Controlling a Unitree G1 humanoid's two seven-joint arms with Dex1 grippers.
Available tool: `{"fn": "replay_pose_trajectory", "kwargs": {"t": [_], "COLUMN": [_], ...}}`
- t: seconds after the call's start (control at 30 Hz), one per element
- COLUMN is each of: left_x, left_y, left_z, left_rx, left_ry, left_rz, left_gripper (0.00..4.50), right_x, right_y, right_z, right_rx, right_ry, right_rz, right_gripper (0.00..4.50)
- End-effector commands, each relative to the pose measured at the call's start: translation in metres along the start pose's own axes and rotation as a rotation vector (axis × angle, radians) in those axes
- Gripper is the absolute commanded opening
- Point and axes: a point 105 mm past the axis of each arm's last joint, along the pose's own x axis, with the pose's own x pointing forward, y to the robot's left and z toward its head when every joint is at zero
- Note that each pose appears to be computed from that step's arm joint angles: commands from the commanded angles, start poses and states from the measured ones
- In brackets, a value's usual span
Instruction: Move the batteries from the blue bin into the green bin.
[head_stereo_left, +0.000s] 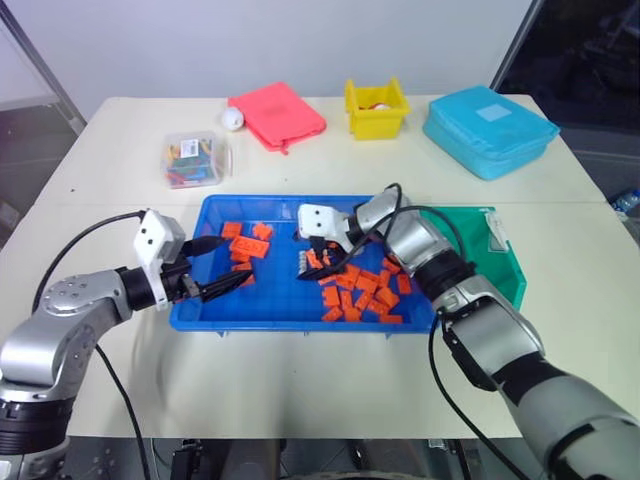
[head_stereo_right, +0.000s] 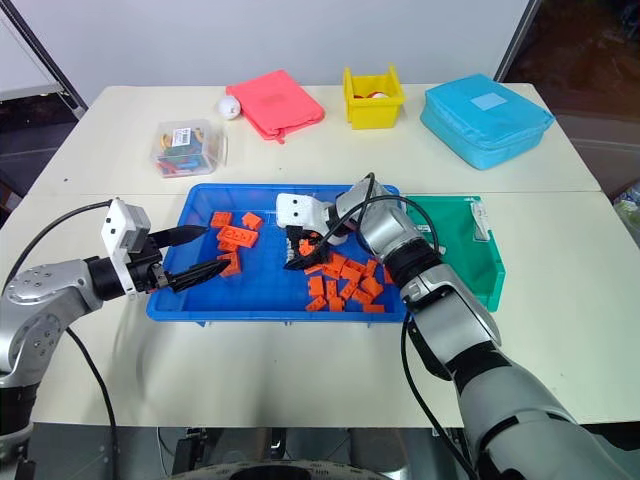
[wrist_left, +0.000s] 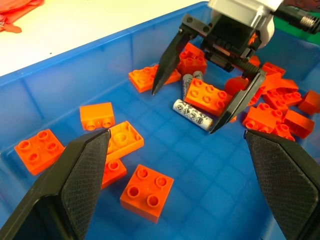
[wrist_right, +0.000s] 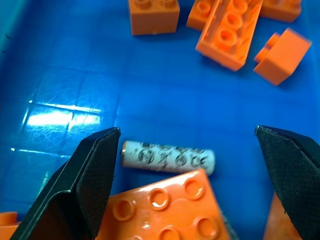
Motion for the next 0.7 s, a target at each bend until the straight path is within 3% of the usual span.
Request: {"fn": "replay_pose_trajectory", "kwargs": {"t": [0.03,0.23,0.33,0.43,0.7], "left_x": [0.0,0.001,0.002,0.003,0.004], "left_y": [-0.003,-0.002,-0.002,-0.002,0.0], "left_z": [0.009,0.009,0.009,0.01,0.01], "left_rx": [0.032,0.027,0.024,0.022,0.022], "left_ry": [-0.028,-0.037,-0.043,-0.049,-0.057], "left_rz": [0.002,0.01,0.014,0.018,0.031], "left_gripper": [4.5,4.5,4.5,4.5,4.5], "right_x": [0.001,0.002,0.003,0.004,0.003], "right_y": [0.001,0.005,0.004,0.004,0.001], "right_z": [0.011,0.003,0.003,0.004,0.018], "right_rx": [-0.045,-0.031,-0.027,-0.028,-0.049], "right_ry": [-0.012,0.02,0.022,0.021,-0.012], "right_rz": [0.02,0.053,0.055,0.059,0.047], "right_gripper": [4.44,4.44,3.6,2.25,2.22]}}
